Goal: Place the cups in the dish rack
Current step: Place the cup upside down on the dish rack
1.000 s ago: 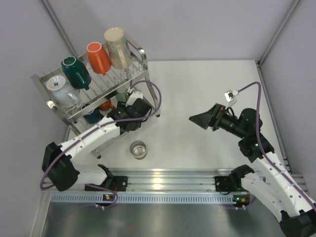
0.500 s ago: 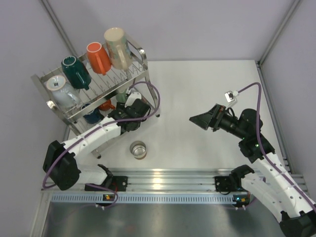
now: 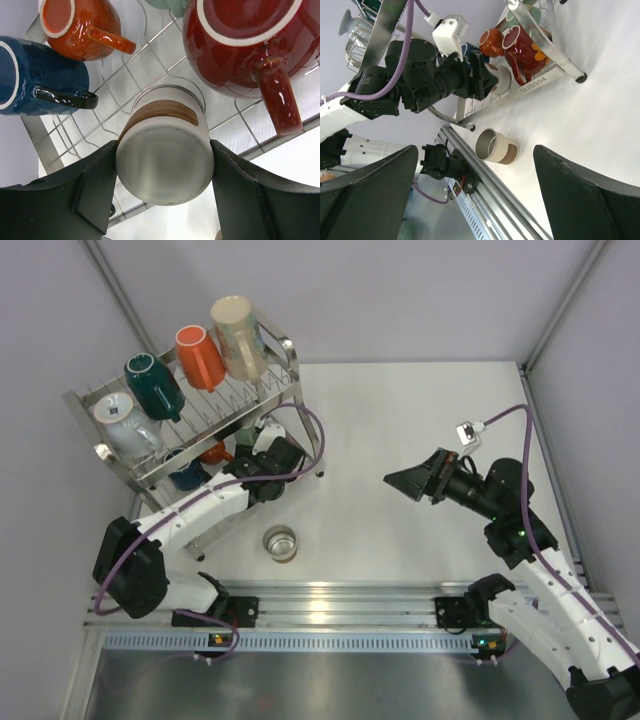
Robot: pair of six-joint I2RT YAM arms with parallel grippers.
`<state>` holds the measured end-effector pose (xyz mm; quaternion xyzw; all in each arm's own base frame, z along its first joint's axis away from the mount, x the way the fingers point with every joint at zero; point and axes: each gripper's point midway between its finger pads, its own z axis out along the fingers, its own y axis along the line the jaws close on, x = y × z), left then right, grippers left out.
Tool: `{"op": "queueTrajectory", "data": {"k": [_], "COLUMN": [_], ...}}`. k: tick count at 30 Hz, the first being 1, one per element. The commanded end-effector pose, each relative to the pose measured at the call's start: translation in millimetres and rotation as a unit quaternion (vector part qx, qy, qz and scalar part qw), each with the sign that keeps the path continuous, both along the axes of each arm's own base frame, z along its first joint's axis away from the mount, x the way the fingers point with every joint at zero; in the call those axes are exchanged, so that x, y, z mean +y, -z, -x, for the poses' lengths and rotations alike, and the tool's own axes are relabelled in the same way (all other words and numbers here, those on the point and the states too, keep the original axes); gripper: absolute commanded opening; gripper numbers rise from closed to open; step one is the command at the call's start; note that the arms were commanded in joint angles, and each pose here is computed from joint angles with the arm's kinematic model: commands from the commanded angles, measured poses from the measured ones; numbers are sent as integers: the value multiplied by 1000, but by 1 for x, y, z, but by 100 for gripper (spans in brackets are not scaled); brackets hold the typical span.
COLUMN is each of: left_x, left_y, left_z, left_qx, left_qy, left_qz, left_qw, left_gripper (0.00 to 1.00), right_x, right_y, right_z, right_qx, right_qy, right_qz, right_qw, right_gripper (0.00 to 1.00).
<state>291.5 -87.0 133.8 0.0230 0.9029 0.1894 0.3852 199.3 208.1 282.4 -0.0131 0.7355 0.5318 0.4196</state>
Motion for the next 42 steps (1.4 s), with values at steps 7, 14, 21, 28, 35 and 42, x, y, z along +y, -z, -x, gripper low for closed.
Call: {"op": "queueTrajectory", "data": {"k": [7,14,21,28,35,42], "left_x": [-7,-8,-6,-5,-5,-4], "left_y": [-5,-14,-22,-24,-24,-27], "left_z": [-20,-22,-22,-22,-21,-21], "left_qx": [-29,-37,-47,-48,-43,-43], "left_qy": [-18,-14,-15,-14,-9,-9], "left_qz": [8,10,12,12,8,6], "left_qw": [999,999,999,999,999,999], "left_gripper": [49,52,61,68,72,77], "right_x": [0,-1,0,0,0,0], "right_y": [-22,-20,-18,-17,-16,-14], "right_z": [-2,-3,-3,-3,-4,-5], "right_qx": [-34,-32,-31,-29,-29,-25], "right_qy": [2,3,3,3,3,4], "right_qz": [-7,-6,-7,-8,-8,-7], "right_qw": [999,999,999,1000,1000,1000], "right_gripper": [99,99,100,100,99,99]}}
